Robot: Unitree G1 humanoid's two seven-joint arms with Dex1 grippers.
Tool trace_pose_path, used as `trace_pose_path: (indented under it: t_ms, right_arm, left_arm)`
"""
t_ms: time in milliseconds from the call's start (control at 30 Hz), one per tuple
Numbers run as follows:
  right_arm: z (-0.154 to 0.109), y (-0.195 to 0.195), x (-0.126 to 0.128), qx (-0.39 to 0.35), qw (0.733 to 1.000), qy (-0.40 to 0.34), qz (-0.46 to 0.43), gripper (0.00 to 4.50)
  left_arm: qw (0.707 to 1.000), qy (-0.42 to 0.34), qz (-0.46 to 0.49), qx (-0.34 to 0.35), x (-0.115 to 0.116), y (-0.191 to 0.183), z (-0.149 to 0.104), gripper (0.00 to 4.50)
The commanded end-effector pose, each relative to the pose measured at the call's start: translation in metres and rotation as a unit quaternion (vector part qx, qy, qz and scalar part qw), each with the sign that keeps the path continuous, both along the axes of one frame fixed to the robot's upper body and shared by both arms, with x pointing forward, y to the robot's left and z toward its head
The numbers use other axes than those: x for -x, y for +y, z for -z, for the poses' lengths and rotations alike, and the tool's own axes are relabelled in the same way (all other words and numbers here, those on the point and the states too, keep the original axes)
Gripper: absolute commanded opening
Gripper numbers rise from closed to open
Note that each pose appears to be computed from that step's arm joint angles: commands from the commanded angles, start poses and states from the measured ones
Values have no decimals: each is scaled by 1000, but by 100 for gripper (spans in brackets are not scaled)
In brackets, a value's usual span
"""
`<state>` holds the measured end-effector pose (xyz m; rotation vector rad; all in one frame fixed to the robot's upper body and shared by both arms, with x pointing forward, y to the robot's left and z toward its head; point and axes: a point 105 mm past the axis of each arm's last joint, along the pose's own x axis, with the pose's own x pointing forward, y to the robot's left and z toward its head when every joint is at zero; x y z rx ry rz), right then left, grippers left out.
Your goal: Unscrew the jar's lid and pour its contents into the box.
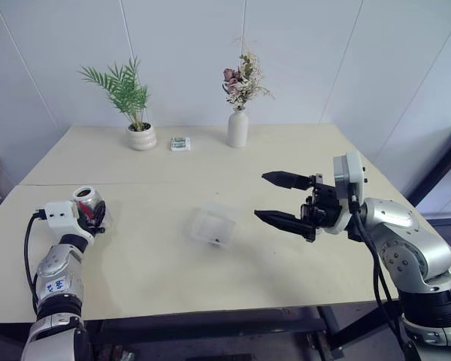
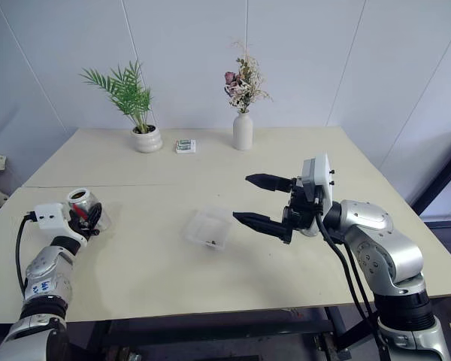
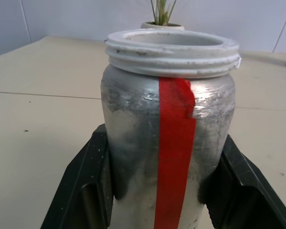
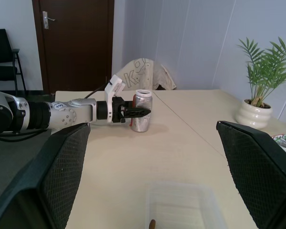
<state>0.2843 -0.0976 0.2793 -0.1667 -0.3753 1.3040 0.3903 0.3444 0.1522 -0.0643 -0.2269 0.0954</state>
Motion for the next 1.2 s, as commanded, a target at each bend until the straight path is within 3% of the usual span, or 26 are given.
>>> trace_pose_path:
  t_ms: [33,167,367,500,767,900,1033,1200]
  right_arm:
    - [-8,-2,5,-2,1000,-18,-3,450]
    - [-7,-2,4,-2,1000,-16,-6,450]
    - [-5,-4,5,1,1000,-12,-11,450]
    - [2,-12,5,25,1000,-11,-8,450]
    - [12,-24,4,57,998,-12,-1,450]
    - [19,-35,0,72,997,-5,20,450]
    - [21,-39,-1,76,997,-5,28,450]
    - [19,-47,1,88,995,-5,43,450]
  left_arm:
    - [1000,-19,-9,-3,5,7,-11,330]
    - [1000,-23,-9,-18,10,10,-16,446]
    - [998,-28,-24,-57,29,20,-27,446]
    - [993,-42,-47,-102,62,31,-46,446]
    - [986,-16,-34,-164,109,23,-58,446]
    - [971,4,54,-233,127,-1,-60,446]
    - [960,16,102,-260,128,-13,-61,446]
    - [911,-5,281,-302,122,-66,-71,446]
